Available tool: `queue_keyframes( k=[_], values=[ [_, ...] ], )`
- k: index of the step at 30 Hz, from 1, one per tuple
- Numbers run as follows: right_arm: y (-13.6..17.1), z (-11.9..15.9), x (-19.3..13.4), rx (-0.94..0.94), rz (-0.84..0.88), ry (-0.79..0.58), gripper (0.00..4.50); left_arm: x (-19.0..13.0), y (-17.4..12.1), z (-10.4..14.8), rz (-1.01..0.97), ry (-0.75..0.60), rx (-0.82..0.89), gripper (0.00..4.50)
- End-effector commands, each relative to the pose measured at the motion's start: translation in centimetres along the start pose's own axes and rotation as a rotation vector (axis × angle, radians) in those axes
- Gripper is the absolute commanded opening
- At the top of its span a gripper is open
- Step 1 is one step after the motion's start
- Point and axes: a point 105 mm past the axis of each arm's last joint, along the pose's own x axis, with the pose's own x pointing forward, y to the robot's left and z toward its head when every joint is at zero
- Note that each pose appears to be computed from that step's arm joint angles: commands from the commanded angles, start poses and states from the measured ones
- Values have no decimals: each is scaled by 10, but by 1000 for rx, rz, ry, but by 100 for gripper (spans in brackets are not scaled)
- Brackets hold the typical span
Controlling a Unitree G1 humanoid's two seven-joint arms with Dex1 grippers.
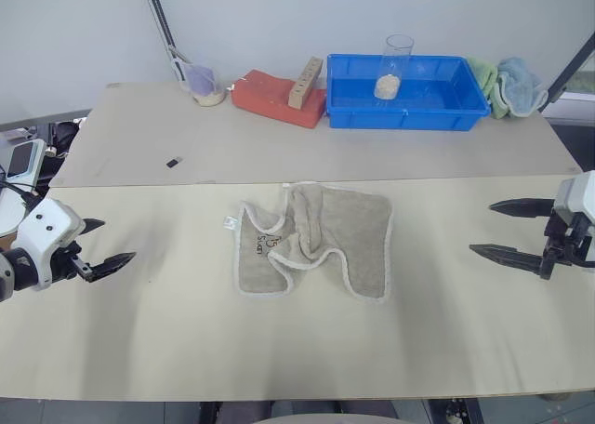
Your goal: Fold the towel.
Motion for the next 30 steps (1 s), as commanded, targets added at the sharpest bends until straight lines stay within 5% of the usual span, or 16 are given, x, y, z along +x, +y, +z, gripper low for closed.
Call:
queue_keyframes(
  k=[1, 20, 30],
  values=[
    [-2, 5, -3, -23, -11, -22, 436, -4, 2, 14, 14, -55, 18, 450],
    [0, 2, 1, -21, -28, -33, 436, -11, -2, 20, -70, -143, 32, 450],
    [39, 49, 24, -60, 186, -132, 436, 18, -96, 49, -470, -222, 313, 450]
  ],
)
